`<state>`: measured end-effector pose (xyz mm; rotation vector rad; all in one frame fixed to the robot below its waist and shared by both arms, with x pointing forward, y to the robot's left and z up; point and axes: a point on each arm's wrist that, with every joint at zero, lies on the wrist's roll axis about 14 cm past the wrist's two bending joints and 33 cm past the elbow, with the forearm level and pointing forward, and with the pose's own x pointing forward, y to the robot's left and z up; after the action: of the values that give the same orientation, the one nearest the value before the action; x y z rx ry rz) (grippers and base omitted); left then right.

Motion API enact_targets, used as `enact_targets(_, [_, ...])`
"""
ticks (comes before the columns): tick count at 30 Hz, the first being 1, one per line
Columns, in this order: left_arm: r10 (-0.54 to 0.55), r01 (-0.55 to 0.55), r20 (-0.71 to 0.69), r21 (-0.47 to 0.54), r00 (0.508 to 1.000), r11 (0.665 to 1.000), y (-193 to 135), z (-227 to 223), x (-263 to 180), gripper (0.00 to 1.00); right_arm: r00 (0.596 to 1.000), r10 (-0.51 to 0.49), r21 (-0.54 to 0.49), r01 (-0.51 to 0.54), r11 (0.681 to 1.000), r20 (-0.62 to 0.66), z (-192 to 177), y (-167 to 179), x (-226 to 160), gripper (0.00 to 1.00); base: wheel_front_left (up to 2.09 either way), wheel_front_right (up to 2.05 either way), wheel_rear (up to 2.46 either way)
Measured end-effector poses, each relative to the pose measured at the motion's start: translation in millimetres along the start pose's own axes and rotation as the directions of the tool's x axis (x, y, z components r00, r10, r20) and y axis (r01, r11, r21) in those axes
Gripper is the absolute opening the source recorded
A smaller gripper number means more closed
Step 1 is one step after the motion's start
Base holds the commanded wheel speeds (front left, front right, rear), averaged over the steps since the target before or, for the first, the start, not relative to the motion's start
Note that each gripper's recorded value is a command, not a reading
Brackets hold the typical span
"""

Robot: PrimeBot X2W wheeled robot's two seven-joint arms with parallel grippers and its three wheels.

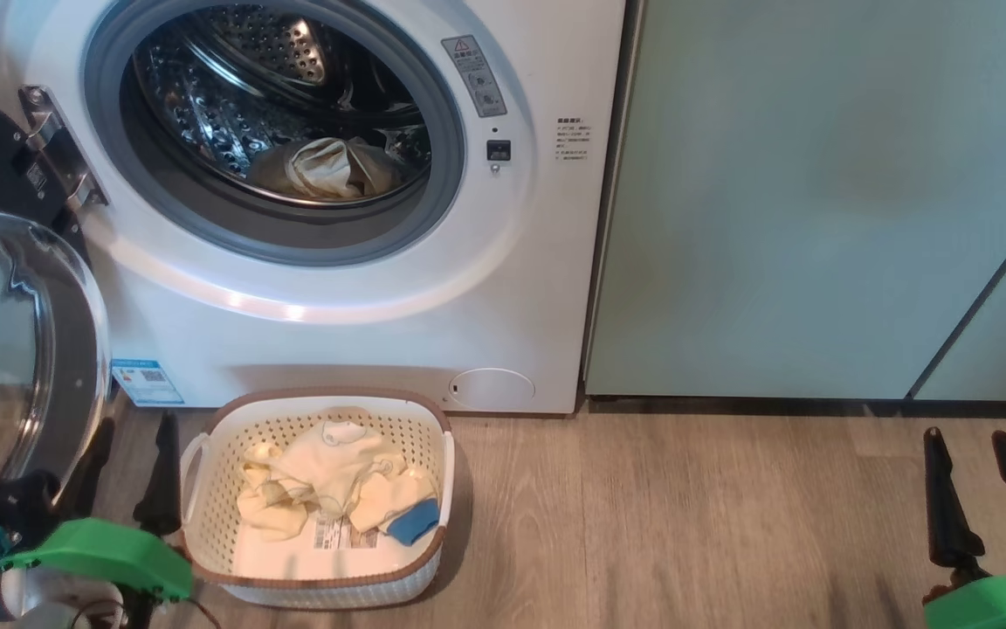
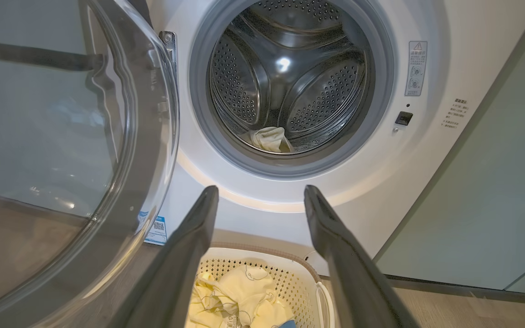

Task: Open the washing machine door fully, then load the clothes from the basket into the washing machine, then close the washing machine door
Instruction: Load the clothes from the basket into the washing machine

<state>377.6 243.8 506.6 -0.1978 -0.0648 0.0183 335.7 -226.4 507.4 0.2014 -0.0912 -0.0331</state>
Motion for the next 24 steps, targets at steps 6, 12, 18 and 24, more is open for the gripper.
enact_targets(6, [0.003,-0.003,-0.001,0.000,1.000,1.000,0.8,-0.2,-0.3,1.00,1.000,0.001,0.000,-0.001,1.000,-0.002,-0.7,0.4,0.4,1.00,0.00,0.00,0.00])
enact_targets(12, [0.005,-0.005,0.001,0.000,1.000,1.000,1.5,0.4,-1.0,1.00,1.000,0.005,0.001,-0.005,1.000,-0.003,-0.9,1.5,0.6,1.00,0.00,0.00,0.00])
enact_targets(18, [0.004,-0.004,0.002,0.000,1.000,1.000,1.3,0.7,-1.2,1.00,1.000,0.005,0.001,-0.005,1.000,-0.002,-0.7,1.7,0.6,1.00,0.00,0.00,0.00])
enact_targets(24, [0.002,-0.002,-0.002,0.002,1.000,1.000,1.0,-0.5,-1.4,1.00,1.000,0.006,0.001,-0.006,1.000,-0.006,-1.9,1.9,0.9,1.00,0.00,0.00,0.00])
